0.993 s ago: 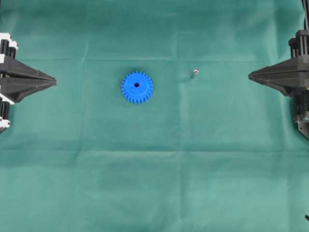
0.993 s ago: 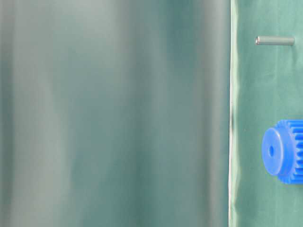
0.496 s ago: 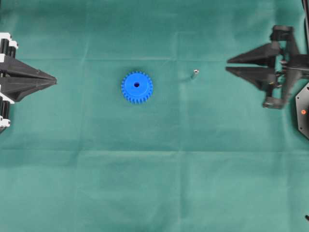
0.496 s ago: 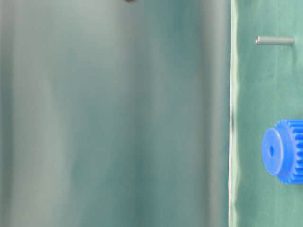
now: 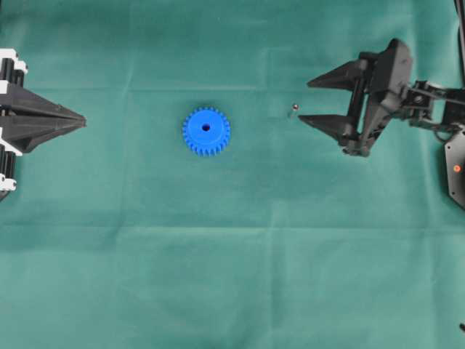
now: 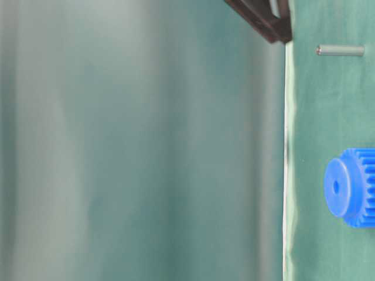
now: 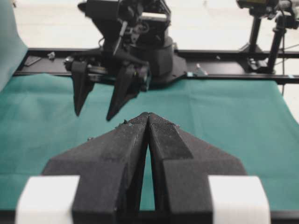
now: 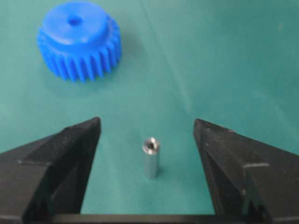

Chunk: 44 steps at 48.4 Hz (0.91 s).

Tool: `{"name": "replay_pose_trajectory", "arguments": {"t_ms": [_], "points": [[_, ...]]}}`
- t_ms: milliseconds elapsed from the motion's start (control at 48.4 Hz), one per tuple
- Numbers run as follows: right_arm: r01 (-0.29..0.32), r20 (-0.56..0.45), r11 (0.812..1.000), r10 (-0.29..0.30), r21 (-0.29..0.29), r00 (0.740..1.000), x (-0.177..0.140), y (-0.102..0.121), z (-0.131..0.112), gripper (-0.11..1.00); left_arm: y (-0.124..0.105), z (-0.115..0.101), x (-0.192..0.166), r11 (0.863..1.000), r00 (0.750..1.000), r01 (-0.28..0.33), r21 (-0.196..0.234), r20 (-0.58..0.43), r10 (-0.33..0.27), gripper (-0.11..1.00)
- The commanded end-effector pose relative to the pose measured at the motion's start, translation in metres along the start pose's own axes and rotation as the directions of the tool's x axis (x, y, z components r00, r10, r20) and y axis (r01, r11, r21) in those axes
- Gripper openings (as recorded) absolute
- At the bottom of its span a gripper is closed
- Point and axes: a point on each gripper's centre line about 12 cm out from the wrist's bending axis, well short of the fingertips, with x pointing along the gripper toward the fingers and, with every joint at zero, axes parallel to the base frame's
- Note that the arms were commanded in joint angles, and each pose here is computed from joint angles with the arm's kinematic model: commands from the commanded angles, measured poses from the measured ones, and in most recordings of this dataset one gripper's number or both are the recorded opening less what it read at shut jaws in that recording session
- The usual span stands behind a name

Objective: Insert the shaft placed at a random location into the center hole of the medium gear at another random location.
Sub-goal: 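Close the right gripper around the upright silver shaft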

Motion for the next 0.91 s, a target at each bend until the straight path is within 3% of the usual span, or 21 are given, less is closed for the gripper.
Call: {"name": "replay_pose_trajectory", "arguments": {"t_ms": [0, 372, 517, 620, 807, 889], "points": [[0.010, 0.029, 1.000, -0.010, 0.007, 1.000, 0.011, -0.003, 0.003, 0.84, 0.001, 0.008, 0.003, 1.000, 1.000, -0.004, 0.005, 0.018, 0.004, 0.00], [0.020, -0.009, 1.000, -0.020, 0.015, 1.000, 0.027, -0.004, -0.013, 0.83, 0.003, 0.006, 0.003, 1.000, 1.000, -0.013, 0.005, 0.009, 0.013, 0.00], [0.018, -0.012, 1.000, -0.017, 0.013, 1.000, 0.026, -0.003, -0.015, 0.77, 0.003, 0.006, 0.003, 1.000, 1.000, -0.015, 0.003, 0.003, 0.015, 0.00], [0.009, -0.018, 1.000, -0.009, 0.002, 1.000, 0.026, -0.003, -0.015, 0.64, 0.004, 0.005, 0.003, 1.000, 1.000, -0.017, 0.005, 0.002, 0.017, 0.00], [-0.003, -0.028, 1.000, 0.003, -0.010, 1.000, 0.026, -0.001, -0.016, 0.15, 0.004, 0.005, 0.003, 1.000, 1.000, -0.021, 0.005, 0.002, 0.021, 0.00], [-0.003, -0.026, 1.000, 0.003, -0.010, 1.000, 0.026, -0.001, -0.016, 0.13, 0.004, 0.005, 0.003, 1.000, 1.000, -0.021, 0.004, 0.002, 0.021, 0.00]]}}
